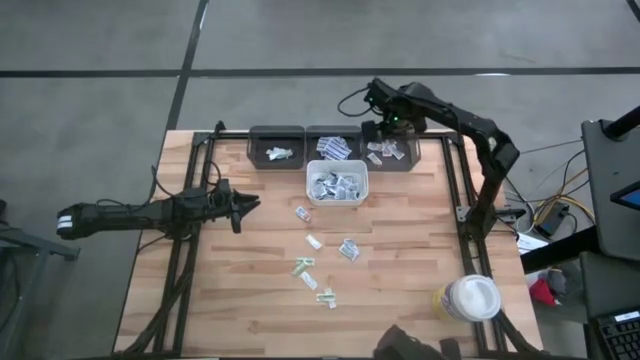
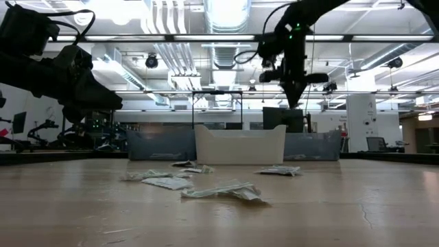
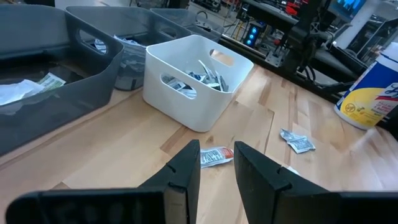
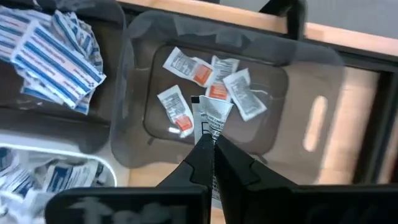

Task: Pick & Place First Aid Supplies
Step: Put the orange ointment pack into the right black bin

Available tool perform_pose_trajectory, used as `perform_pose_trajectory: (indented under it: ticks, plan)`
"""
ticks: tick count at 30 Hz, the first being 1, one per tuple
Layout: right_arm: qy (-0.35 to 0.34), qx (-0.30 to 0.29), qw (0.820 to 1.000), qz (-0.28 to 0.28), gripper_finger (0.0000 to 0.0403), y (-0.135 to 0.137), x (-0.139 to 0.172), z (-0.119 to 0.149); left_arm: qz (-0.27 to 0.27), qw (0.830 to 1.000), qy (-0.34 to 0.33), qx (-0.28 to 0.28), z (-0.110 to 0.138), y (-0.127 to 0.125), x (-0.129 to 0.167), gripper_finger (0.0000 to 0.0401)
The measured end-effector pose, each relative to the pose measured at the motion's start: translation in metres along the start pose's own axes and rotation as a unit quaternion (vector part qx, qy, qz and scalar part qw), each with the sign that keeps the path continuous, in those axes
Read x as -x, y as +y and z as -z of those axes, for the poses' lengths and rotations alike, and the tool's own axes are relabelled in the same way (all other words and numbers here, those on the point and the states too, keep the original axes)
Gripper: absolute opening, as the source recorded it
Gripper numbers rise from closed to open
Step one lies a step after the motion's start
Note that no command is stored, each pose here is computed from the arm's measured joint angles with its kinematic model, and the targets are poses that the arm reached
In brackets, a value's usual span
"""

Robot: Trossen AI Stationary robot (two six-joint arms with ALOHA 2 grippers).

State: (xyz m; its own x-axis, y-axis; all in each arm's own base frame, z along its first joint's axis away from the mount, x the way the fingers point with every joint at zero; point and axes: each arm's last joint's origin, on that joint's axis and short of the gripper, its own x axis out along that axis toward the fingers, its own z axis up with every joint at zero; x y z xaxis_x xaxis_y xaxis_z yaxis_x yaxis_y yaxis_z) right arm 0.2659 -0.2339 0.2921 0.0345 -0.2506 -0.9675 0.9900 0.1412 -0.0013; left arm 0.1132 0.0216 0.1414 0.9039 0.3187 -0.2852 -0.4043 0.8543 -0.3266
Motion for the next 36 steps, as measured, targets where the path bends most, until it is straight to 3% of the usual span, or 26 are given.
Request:
perform_pose_trajectory:
  ticks: [11, 19, 28, 36]
  plan:
    - [0.044, 0.009, 0.997, 0.070, 0.0008, 0.010, -0.071, 0.001, -0.009, 1.000, -0.004, -0.013, 0.000, 0.001, 0.000, 0.0094]
    - [0.081, 0.057, 0.991, 0.093, 0.0009, 0.018, -0.111, 0.001, -0.009, 1.000, -0.004, -0.013, 0.000, 0.001, 0.000, 0.0094]
    - [0.081, 0.065, 0.990, 0.091, 0.0012, 0.019, -0.116, 0.000, -0.010, 1.000, -0.004, -0.018, 0.000, 0.001, 0.000, 0.0094]
    - [0.067, 0.064, 0.991, 0.093, 0.0076, 0.017, -0.113, -0.003, -0.010, 1.000, -0.004, -0.018, 0.000, 0.001, 0.000, 0.0094]
